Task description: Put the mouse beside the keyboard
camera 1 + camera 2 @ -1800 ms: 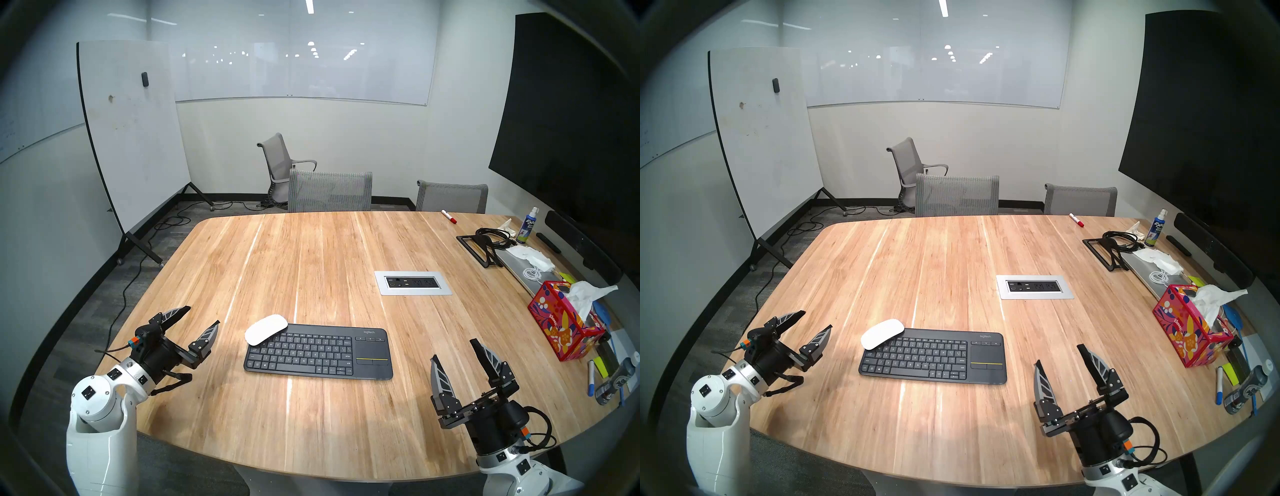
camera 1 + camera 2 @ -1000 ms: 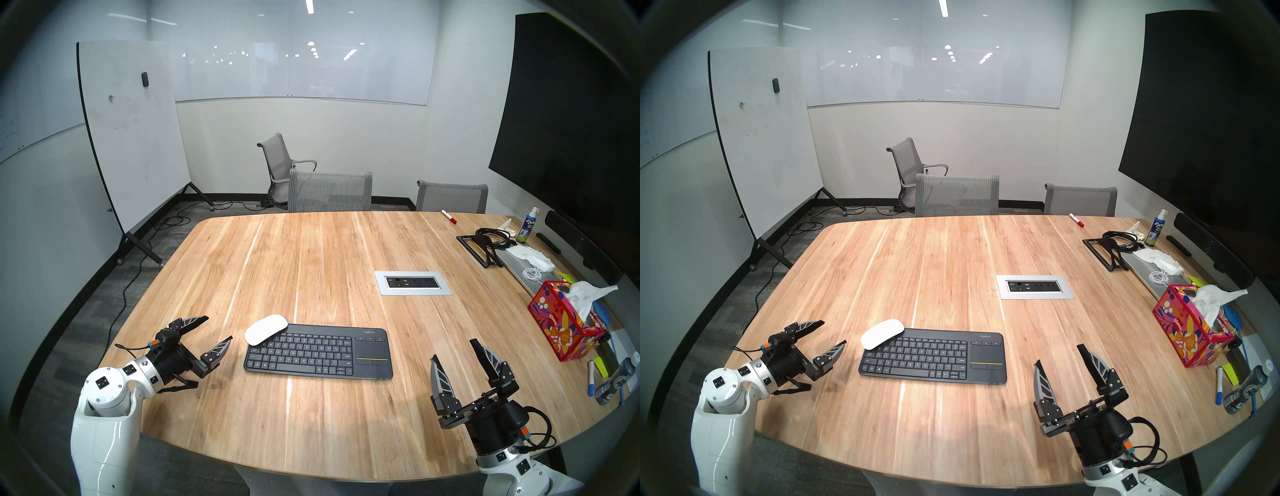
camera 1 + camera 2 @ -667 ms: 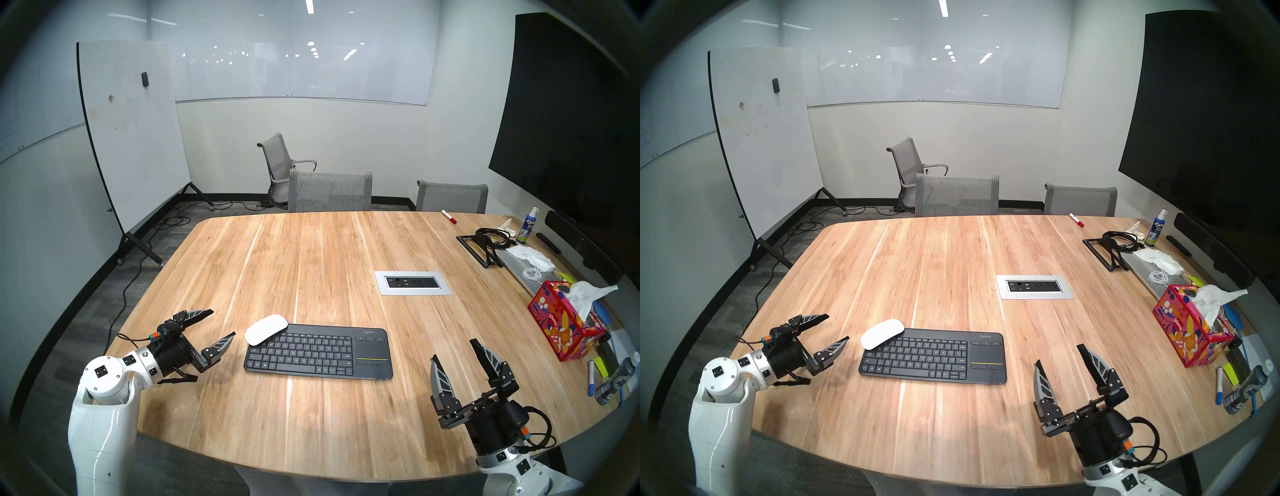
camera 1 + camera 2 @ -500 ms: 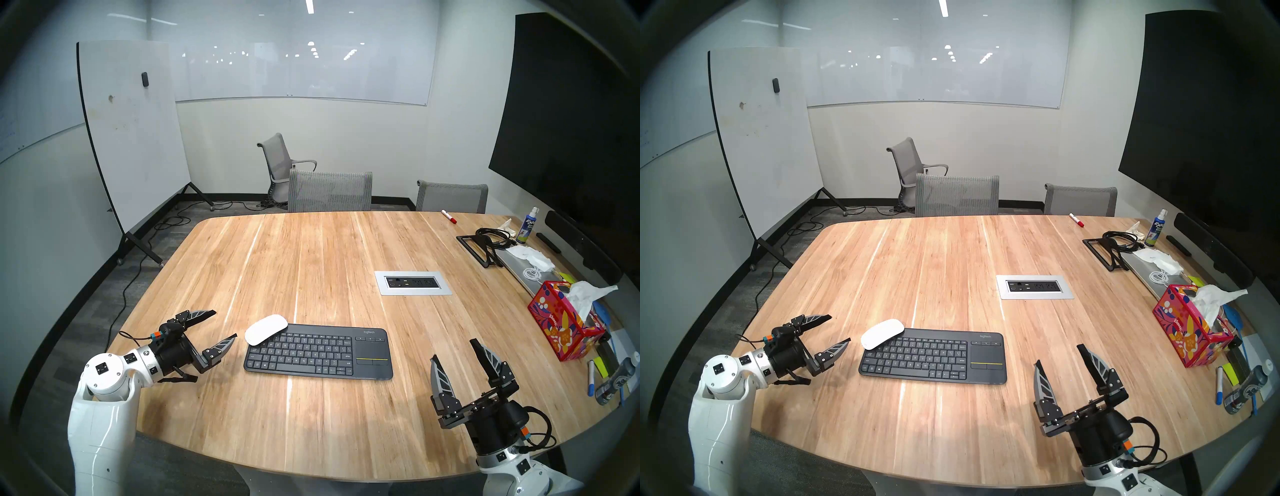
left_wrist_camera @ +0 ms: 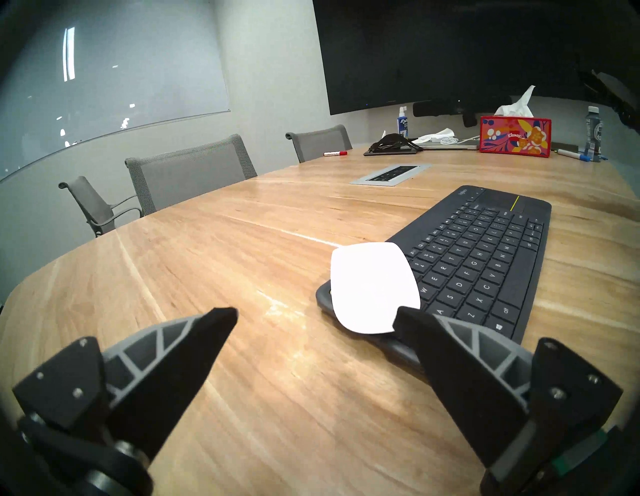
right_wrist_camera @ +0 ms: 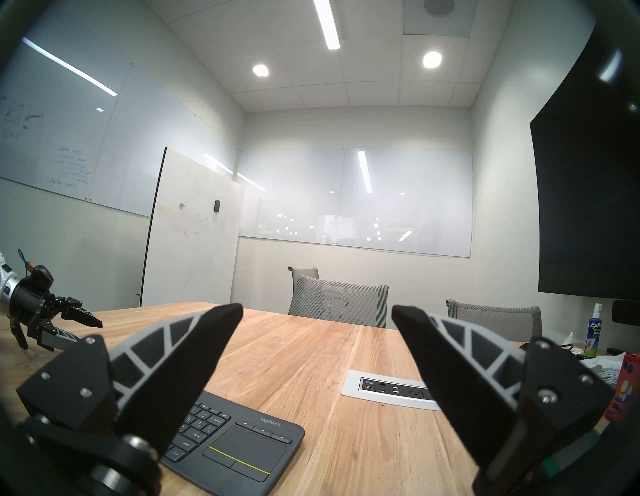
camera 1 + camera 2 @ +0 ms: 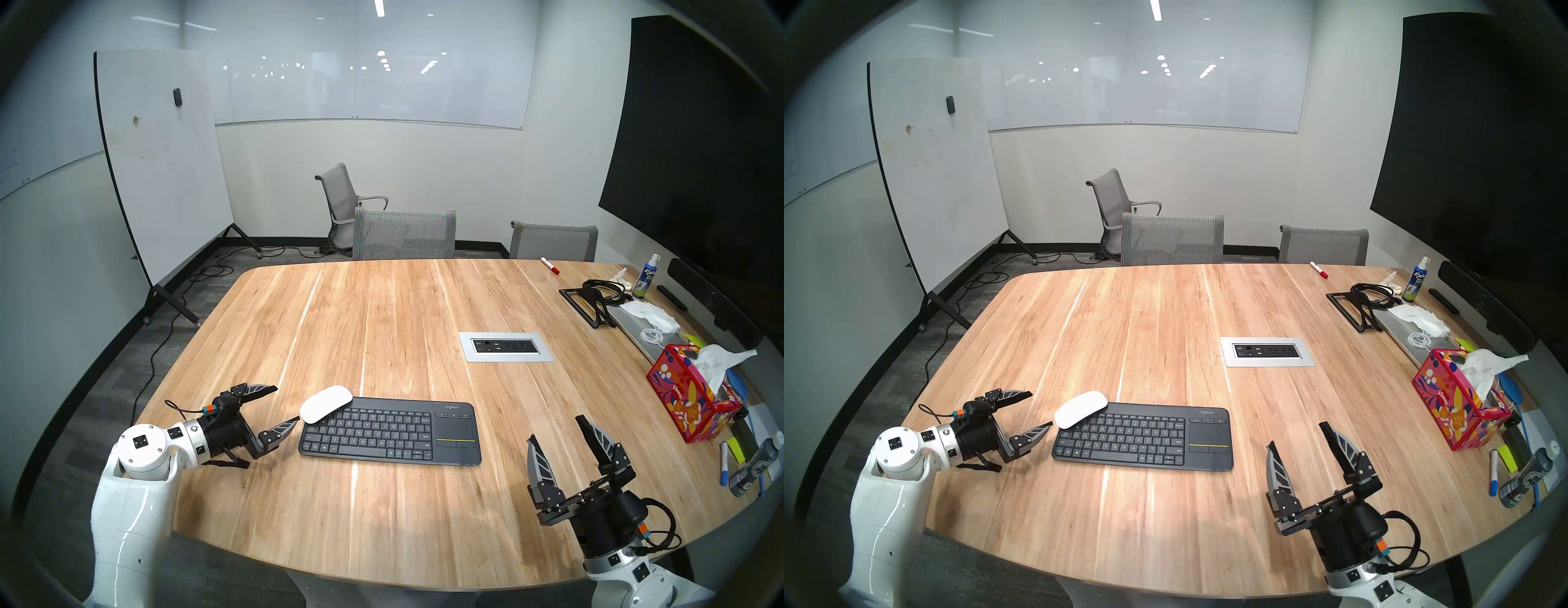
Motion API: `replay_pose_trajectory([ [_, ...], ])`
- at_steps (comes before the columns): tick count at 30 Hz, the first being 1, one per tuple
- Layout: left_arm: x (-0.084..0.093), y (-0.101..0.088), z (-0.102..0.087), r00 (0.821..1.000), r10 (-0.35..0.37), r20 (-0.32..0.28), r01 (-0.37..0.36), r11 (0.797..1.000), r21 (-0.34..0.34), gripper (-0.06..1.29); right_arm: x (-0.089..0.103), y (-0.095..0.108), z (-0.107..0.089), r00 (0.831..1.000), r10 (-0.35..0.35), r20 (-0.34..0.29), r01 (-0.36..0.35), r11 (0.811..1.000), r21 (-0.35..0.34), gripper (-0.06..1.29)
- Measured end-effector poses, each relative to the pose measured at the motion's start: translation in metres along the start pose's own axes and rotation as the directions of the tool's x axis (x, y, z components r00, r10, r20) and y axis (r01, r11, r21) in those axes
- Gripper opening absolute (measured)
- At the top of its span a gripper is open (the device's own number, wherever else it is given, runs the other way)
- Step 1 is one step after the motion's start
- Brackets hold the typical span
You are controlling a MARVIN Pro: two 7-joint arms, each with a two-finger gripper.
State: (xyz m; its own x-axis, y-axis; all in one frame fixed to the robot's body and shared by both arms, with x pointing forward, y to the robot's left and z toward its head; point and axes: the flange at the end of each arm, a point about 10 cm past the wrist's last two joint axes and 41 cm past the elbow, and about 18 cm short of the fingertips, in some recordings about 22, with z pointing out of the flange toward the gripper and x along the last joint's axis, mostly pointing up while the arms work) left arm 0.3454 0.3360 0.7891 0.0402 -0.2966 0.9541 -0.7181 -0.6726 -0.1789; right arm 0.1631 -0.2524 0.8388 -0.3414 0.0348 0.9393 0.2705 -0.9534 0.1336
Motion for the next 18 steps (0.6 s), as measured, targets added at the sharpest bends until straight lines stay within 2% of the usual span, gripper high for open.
replay_pose_trajectory([
  [8, 0.014, 0.004, 0.002, 1.0, 0.0, -0.008, 0.0, 1.0, -0.029, 1.25, 0.0, 0.0, 0.0, 1.0, 0.0, 0.0, 0.0, 1.0, 0.0, 1.18],
  [18, 0.006, 0.018, 0.008, 0.999, -0.018, 0.029, 0.02, 0.997, -0.073, 1.25, 0.0, 0.0, 0.0, 1.0, 0.0, 0.0, 0.0, 1.0, 0.0, 1.18],
])
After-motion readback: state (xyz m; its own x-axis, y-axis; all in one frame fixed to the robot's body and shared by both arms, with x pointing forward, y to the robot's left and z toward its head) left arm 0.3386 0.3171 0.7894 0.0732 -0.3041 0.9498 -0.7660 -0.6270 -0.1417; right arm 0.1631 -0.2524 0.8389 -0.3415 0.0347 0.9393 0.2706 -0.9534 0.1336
